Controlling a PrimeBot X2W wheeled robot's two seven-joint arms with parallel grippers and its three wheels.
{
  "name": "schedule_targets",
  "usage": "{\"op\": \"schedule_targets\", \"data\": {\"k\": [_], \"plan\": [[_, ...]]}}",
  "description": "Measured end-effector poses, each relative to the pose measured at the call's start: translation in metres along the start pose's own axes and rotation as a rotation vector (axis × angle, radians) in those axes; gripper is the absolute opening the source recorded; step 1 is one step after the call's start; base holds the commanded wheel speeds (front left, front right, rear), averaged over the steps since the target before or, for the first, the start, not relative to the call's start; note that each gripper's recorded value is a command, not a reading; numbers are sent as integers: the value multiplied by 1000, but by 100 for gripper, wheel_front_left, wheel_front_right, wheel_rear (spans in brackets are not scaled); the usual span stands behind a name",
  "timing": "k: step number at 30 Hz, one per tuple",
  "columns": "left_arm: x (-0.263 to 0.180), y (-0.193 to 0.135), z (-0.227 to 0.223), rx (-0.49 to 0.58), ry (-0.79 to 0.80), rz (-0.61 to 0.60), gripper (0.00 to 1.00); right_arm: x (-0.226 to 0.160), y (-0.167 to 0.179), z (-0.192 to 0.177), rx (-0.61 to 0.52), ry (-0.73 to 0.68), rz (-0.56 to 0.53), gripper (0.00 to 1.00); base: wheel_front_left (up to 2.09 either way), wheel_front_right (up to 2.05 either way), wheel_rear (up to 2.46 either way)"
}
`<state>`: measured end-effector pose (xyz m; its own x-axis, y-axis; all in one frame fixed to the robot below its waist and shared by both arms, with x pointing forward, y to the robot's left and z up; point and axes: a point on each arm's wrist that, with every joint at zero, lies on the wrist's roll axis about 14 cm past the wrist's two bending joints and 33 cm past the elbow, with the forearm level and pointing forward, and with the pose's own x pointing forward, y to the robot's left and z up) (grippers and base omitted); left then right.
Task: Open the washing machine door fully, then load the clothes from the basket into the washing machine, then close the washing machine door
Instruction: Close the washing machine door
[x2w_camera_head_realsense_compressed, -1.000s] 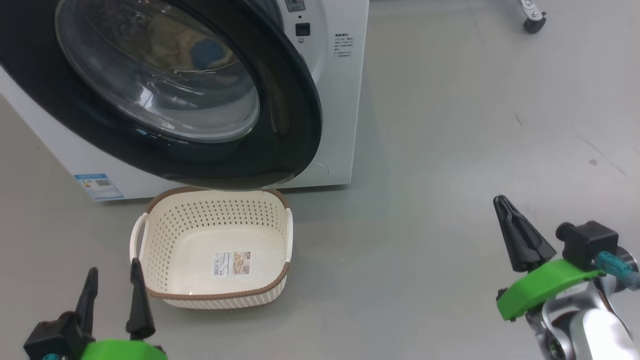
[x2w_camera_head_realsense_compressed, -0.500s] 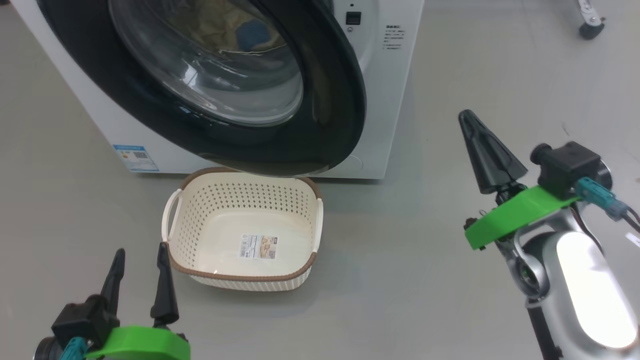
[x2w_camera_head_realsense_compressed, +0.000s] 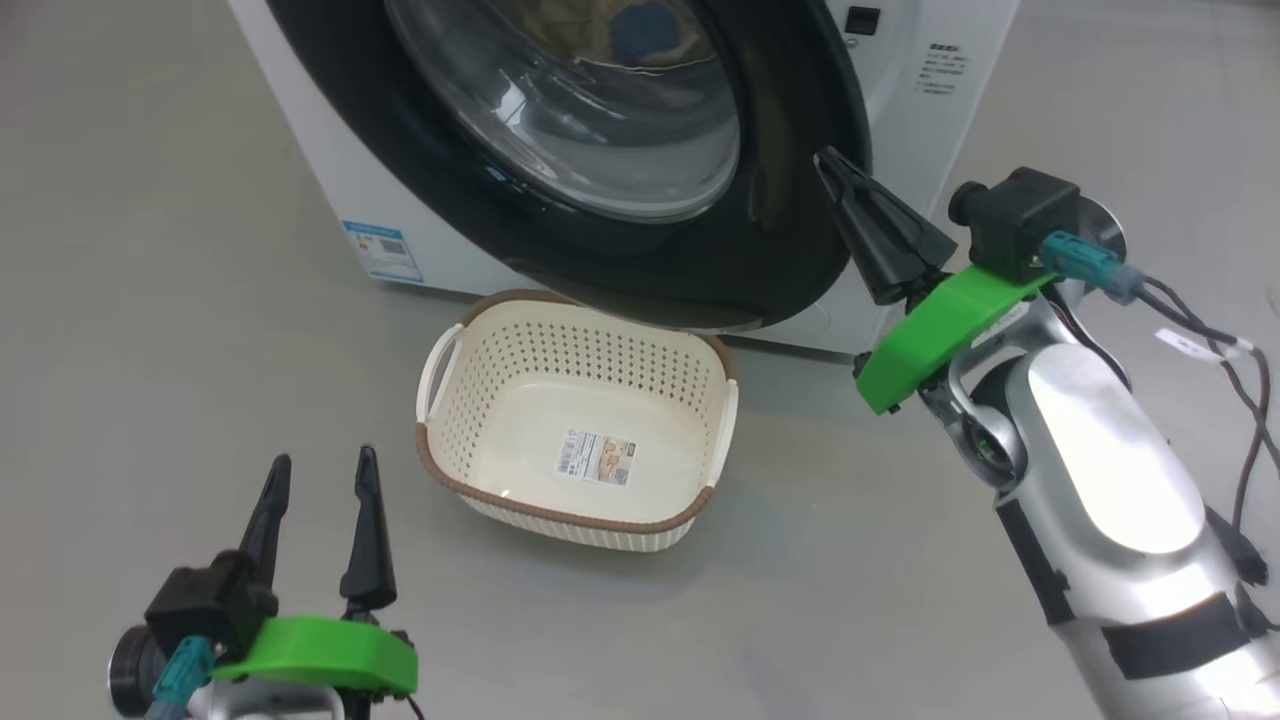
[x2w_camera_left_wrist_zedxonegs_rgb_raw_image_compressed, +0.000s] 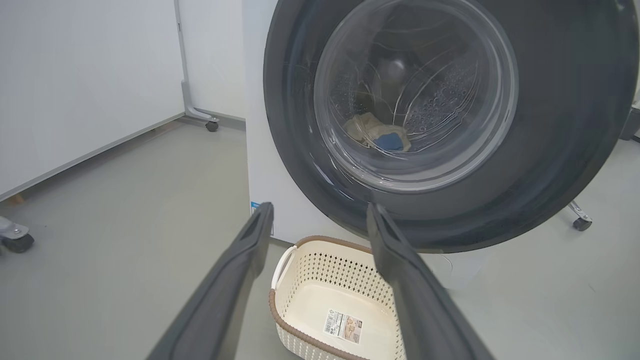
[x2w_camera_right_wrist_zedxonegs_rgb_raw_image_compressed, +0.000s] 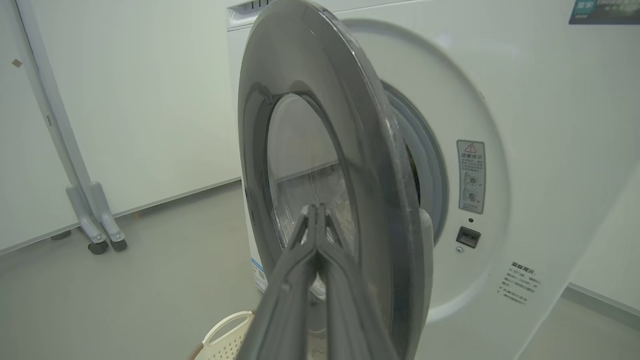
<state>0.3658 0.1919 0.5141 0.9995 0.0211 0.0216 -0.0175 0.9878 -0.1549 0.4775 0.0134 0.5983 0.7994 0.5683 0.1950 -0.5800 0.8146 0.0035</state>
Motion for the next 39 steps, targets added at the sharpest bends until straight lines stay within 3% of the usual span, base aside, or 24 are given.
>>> {"op": "schedule_targets", "data": {"k": [15, 27, 39], "plan": [[22, 6, -15, -7, 15, 7, 100, 54, -9, -77, 30, 149, 39, 0, 0, 0, 0], [28, 10, -24, -2, 25, 19, 100, 67, -18, -93, 33, 158, 25, 0, 0, 0, 0], [37, 4, -29, -2, 33, -2, 100, 76, -62, -93, 4, 158, -65, 0, 0, 0, 0]]}}
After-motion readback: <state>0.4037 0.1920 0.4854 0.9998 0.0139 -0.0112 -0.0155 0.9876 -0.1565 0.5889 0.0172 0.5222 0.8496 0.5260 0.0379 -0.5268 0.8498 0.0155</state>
